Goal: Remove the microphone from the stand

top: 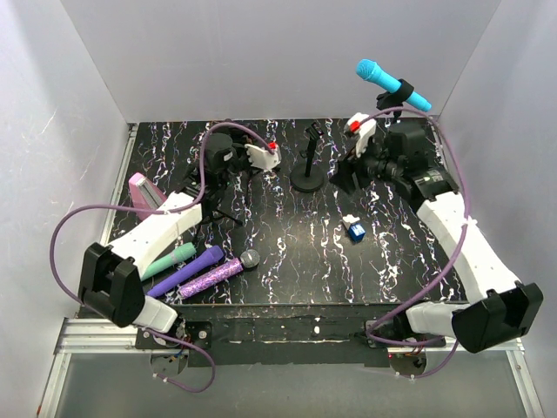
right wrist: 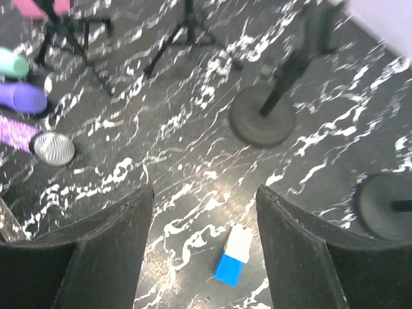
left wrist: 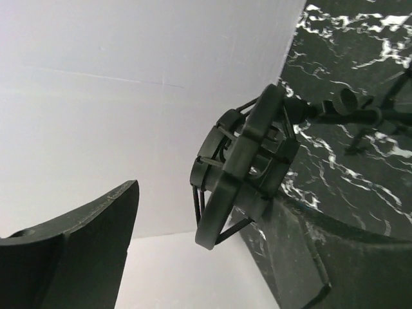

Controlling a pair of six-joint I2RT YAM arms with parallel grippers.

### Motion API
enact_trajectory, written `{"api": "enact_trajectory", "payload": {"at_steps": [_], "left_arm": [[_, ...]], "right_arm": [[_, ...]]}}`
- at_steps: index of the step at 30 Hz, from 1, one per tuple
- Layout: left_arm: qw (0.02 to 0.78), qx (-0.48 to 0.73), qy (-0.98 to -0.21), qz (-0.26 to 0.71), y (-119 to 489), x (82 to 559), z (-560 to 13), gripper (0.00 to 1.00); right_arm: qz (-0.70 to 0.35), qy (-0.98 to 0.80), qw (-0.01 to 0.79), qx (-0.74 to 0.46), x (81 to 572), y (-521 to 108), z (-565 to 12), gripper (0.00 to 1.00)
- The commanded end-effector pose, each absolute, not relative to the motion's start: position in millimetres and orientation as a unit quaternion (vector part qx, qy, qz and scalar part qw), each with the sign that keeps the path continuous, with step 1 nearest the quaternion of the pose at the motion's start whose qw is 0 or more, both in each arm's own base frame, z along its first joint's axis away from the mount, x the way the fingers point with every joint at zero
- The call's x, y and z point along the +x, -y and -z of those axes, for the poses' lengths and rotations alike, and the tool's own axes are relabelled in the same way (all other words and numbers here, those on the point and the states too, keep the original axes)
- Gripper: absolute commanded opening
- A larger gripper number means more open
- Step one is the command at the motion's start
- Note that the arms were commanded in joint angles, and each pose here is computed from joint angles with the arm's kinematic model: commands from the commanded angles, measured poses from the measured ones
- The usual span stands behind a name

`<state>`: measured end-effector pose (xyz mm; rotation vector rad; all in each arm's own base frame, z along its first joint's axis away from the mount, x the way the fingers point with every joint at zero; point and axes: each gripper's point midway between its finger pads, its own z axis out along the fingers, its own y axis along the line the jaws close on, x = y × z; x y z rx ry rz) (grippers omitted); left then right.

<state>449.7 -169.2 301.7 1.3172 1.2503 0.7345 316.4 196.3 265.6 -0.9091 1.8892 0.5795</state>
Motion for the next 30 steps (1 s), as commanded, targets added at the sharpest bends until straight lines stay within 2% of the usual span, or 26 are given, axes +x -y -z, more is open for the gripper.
{"api": "enact_trajectory", "payload": {"at_steps": [1,5,9,16,22,30], "left_arm": [[0.584,0.527,-0.559,-0.263,161.3,415.4,-335.0,0.77],[0.604,0.499,-0.591,-0.192,169.6,390.4,-357.1,0.88],[0.611,0.508,-0.596,-0.115,185.5,366.4,-364.6,0.92],[0.582,0.545,-0.599,0.077,224.8,308.3,-364.6,0.93],[0.577,0.545,-0.599,0.108,230.8,298.6,-364.5,0.93],[0.577,0.545,-0.599,0.107,229.7,297.5,-366.1,0.93]], "right_arm": [[-0.21,-0.755,0.537,-0.312,322.3,-170.1,-343.4,0.73],[-0.18,-0.754,0.568,-0.276,345.4,-134.1,-391.5,0.73],[-0.135,-0.764,0.571,-0.268,383.7,-93.9,-400.1,0.74],[-0.05,-0.76,0.588,-0.272,443.6,-46.0,-406.0,0.75],[-0.03,-0.756,0.593,-0.276,486.4,-37.0,-403.6,0.74],[-0.035,-0.74,0.607,-0.287,514.0,-40.9,-405.2,0.74]]}}
